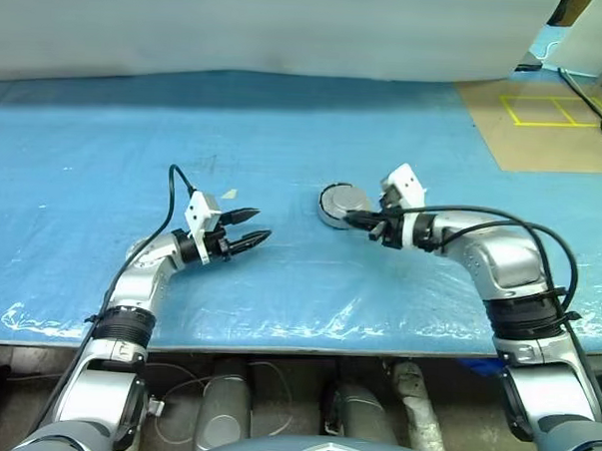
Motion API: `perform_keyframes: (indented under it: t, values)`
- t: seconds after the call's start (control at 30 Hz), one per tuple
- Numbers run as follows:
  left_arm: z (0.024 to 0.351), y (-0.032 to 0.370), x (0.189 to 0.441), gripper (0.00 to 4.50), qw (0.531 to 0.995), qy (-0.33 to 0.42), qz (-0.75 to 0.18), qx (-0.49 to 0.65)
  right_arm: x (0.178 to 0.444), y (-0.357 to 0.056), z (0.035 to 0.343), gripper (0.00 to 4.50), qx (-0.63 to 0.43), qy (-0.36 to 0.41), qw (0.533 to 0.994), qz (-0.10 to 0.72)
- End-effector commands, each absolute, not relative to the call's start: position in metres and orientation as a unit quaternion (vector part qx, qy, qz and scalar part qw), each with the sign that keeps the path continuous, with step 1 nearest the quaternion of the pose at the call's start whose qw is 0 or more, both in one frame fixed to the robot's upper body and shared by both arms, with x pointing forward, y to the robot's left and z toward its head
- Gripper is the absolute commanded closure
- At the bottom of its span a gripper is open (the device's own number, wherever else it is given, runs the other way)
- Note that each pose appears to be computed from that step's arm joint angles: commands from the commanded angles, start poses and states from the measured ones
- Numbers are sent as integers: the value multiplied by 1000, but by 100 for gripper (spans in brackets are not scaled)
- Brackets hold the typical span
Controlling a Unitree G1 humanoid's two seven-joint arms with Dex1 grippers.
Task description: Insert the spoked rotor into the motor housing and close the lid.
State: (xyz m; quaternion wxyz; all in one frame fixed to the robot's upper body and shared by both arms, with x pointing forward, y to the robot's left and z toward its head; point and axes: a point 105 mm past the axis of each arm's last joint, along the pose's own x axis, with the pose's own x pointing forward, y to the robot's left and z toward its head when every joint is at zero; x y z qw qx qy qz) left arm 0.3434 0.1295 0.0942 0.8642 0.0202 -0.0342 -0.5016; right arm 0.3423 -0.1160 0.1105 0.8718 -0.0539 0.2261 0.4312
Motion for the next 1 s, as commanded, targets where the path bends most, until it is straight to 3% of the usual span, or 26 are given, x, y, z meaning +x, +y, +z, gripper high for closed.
perform_keyframes:
  t: [0.03, 0.2, 0.33, 0.43, 0.57, 0.67, 1.0]
  values:
    - [103, 133, 345, 150, 866, -53, -497, 31, 345, -114, 118, 446, -55, 207, 878, 427]
    - [103, 136, 344, 150, 867, -51, -495, 33, 343, -114, 119, 446, -59, 205, 873, 439]
    - [104, 136, 344, 150, 867, -52, -494, 33, 309, -101, 170, 446, 21, 134, 822, 553]
    - [104, 136, 343, 150, 867, -53, -495, 33, 293, -101, 190, 446, 21, 108, 804, 584]
    - [103, 137, 342, 150, 867, -52, -495, 32, 310, -124, 208, 446, -37, 63, 851, 520]
    - [103, 137, 342, 150, 867, -50, -495, 32, 348, -137, 204, 446, -100, 29, 905, 413]
    - [103, 134, 342, 150, 865, -53, -498, 31, 369, -123, 168, 129, -113, 53, 911, 394]
